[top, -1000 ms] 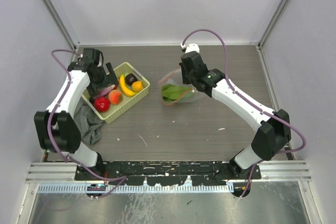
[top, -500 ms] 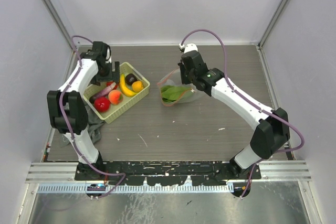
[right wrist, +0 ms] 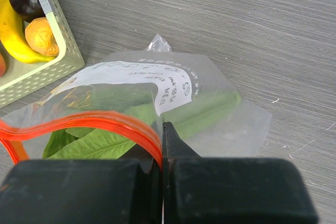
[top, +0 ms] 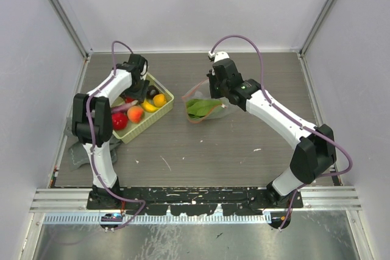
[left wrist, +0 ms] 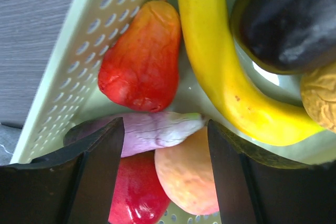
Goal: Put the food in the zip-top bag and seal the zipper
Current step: Pick up the fake fruit from the bin.
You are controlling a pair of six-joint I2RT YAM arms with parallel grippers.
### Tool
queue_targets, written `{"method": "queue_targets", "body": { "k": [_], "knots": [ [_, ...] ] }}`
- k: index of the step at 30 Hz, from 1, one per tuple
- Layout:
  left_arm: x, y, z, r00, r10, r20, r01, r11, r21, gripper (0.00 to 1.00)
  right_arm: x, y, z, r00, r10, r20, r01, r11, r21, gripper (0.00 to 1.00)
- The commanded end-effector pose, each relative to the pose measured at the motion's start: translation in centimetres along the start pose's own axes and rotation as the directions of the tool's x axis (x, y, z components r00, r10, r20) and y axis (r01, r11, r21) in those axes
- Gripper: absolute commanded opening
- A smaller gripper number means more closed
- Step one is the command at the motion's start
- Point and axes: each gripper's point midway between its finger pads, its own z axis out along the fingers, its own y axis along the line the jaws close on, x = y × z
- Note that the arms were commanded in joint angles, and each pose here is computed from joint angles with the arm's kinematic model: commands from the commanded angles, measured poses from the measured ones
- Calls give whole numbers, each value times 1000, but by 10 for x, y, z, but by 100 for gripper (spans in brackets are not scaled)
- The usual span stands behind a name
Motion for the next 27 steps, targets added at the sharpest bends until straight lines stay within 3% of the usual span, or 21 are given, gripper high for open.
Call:
{"method": "queue_targets", "body": {
  "k": [1, 4, 15, 20, 27],
  "knots": [
    [-33, 16, -8, 994, -5, 112, 14, 997, -76, 61, -20, 9, -4, 997, 22, 68, -18, 998, -56, 4],
    [-29, 15, -2, 996, 5, 91, 4, 996, -89, 57, -18, 9, -2, 998, 22, 63, -18, 998, -59, 4],
    [-13, 2, 9, 997, 75, 21, -73, 992, -101, 56, -17, 11, -2, 998, 30, 59, -25, 996, -81, 4],
    [-7, 1, 21, 997, 81, -14, -82, 990, -115, 47, -18, 11, -2, 998, 32, 61, -27, 996, -88, 4],
    [3, -6, 21, 992, 120, -47, -123, 990, -66, 50, -17, 12, -2, 998, 37, 57, -31, 995, -98, 4]
  ]
}}
